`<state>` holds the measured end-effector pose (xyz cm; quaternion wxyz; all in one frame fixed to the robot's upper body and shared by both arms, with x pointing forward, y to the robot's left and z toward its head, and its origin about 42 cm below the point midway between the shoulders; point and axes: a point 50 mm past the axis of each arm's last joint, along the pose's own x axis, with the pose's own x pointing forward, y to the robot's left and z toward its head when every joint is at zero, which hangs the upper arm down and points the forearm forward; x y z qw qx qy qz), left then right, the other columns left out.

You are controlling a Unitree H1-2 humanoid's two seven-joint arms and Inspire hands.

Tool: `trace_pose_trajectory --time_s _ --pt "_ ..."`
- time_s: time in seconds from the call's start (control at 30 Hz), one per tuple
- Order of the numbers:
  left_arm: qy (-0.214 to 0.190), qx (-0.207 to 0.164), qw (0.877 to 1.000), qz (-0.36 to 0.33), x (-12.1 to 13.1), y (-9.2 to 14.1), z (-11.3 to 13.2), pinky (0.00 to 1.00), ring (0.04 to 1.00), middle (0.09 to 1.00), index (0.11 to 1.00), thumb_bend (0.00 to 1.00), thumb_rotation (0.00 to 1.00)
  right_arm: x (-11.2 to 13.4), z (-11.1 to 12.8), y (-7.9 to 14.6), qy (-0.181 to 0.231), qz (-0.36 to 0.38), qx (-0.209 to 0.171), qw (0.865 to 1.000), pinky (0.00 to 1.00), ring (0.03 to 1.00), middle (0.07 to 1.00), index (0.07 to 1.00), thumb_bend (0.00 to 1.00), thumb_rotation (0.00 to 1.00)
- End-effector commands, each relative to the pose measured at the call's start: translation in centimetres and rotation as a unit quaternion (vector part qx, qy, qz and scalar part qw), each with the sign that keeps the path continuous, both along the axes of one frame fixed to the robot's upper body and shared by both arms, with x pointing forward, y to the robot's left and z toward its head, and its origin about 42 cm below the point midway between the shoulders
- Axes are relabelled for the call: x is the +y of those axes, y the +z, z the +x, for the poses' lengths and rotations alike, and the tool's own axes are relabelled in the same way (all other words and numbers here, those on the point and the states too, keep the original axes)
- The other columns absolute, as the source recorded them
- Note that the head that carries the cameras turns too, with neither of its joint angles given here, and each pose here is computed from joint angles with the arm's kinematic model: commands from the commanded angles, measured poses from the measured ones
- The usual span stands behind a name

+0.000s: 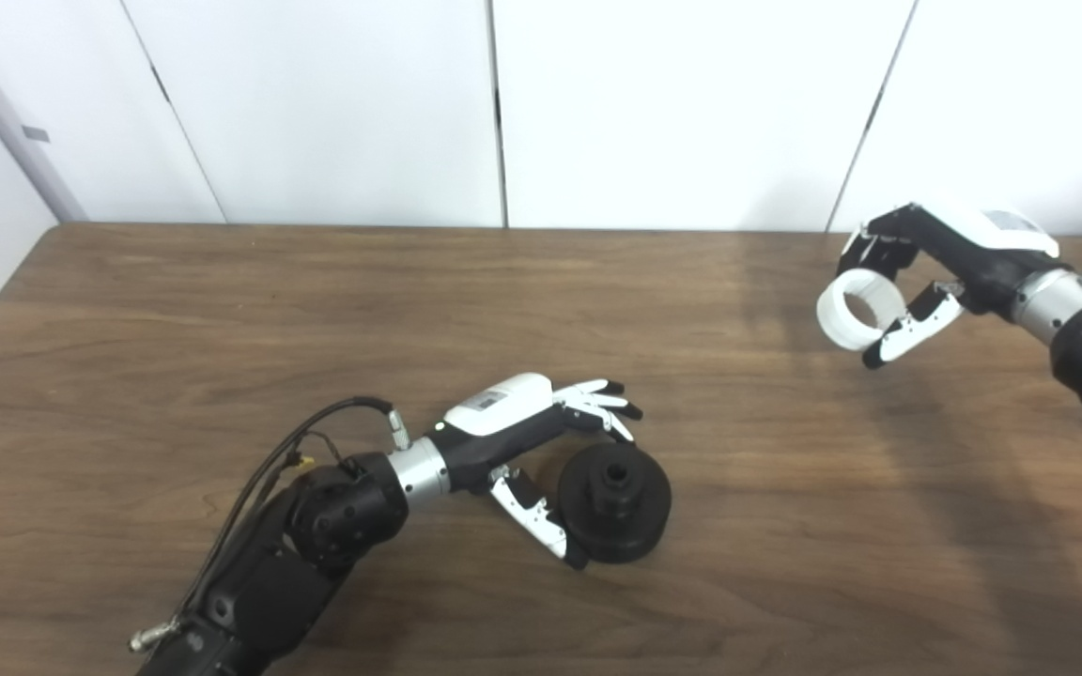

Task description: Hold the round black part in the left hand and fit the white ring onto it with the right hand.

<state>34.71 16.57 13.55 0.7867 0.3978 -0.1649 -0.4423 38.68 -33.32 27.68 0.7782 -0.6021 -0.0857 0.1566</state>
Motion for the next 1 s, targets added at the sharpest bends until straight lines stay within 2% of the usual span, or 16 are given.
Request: trace_pose_trajectory --time_s 0.0,0.13,0.43,0.57,0.7,0.97 --pt "0.003 0.046 0.997 0.056 0.4 -2.3 -0.3 0.82 0.983 0.896 0.489 0.52 0.07 0.0 0.0 3.1 0.014 -0.014 -0.047 0.999 0.64 0.564 0.470 0.498 0.53 0.00" --pt "0.002 0.040 0.998 0.054 0.3 -2.4 -0.2 0.81 0.973 0.889 0.489 0.52 0.07 1.2 -0.7 3.6 0.038 -0.005 -0.050 0.998 0.66 0.559 0.464 0.505 0.53 0.00" --pt "0.002 0.040 0.997 0.058 0.0 -2.7 0.0 0.78 0.971 0.885 0.489 0.52 0.07 4.0 -2.6 4.8 0.088 0.009 -0.054 0.995 0.61 0.548 0.480 0.486 0.53 0.00" --pt "0.002 0.040 0.997 0.061 -0.1 -2.7 0.1 0.79 0.974 0.890 0.489 0.52 0.07 4.9 -3.2 5.2 0.102 0.004 -0.047 0.994 0.61 0.558 0.486 0.481 0.53 0.00" --pt "0.002 0.041 0.997 0.062 -0.2 -2.7 0.1 0.79 0.972 0.890 0.489 0.52 0.07 5.9 -3.8 5.5 0.125 0.003 -0.048 0.991 0.65 0.559 0.498 0.470 0.53 0.00" --pt "0.004 0.036 0.997 0.073 -0.6 -3.0 0.1 0.80 0.969 0.889 0.490 0.52 0.07 8.2 -4.6 5.5 0.172 0.000 -0.046 0.984 0.68 0.554 0.484 0.481 0.53 0.00"
